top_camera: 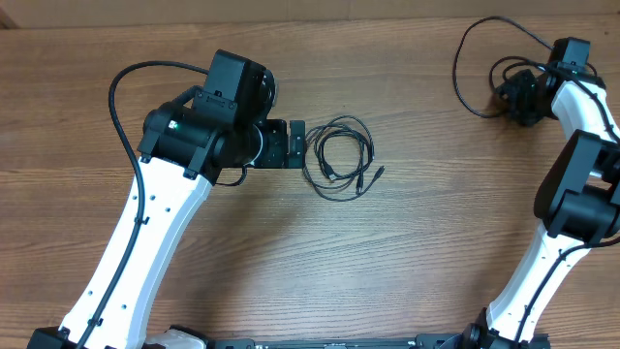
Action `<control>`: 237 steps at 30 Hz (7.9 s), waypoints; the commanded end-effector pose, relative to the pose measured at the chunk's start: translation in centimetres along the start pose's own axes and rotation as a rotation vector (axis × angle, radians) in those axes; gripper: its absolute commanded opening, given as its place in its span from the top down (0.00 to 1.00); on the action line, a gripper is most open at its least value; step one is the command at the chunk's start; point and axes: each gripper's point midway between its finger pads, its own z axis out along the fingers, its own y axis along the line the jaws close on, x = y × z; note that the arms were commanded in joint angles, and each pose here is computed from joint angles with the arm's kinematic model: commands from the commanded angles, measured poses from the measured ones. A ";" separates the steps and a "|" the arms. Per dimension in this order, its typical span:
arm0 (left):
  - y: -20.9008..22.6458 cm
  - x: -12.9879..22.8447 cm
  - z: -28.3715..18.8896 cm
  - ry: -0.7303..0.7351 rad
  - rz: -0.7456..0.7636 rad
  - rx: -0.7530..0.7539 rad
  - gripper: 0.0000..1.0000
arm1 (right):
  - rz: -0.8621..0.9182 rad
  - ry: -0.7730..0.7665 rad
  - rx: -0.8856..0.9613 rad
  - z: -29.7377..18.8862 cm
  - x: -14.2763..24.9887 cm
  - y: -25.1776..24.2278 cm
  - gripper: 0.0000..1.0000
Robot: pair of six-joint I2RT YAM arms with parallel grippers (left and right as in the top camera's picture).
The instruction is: Untangle cables
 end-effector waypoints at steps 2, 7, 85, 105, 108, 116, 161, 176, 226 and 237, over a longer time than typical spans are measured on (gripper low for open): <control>0.0 -0.1 0.0 -0.004 -0.012 -0.007 0.01 | -0.017 -0.042 0.000 0.3 -0.4 0.8 0.44; 0.0 -0.1 0.0 -0.004 -0.012 -0.007 0.01 | -0.031 -0.067 -0.004 0.6 -0.6 1.4 0.43; 0.1 0.2 0.0 0.010 -0.014 -0.010 0.01 | -0.038 -0.120 -0.134 -5.4 -1.5 9.1 0.00; 0.1 0.3 0.0 0.011 -0.015 -0.010 0.00 | 0.150 -0.085 0.124 -3.8 -4.8 -4.1 0.00; 0.1 0.3 0.0 0.011 -0.015 -0.010 0.01 | 0.147 -0.091 0.115 -3.4 -4.9 -4.0 0.00; 0.0 -0.2 0.0 -0.006 -0.012 -0.003 0.00 | 0.153 -0.059 0.134 -2.6 -3.9 -4.3 0.00; 0.1 0.1 0.0 0.003 -0.014 -0.007 0.00 | -0.014 -0.132 0.033 -4.1 -9.9 -1.1 0.00; -0.3 0.7 0.0 0.031 -0.015 0.019 0.00 | -0.094 -0.159 -0.025 -23.5 -7.9 4.2 0.00; 2.3 1.7 1.5 0.099 -0.083 -0.127 0.00 | -0.629 0.448 -0.165 -22.7 24.5 11.2 0.00; 3.1 2.2 5.4 0.203 -0.095 -0.171 0.00 | -0.791 0.449 -0.251 -17.0 30.5 13.2 0.25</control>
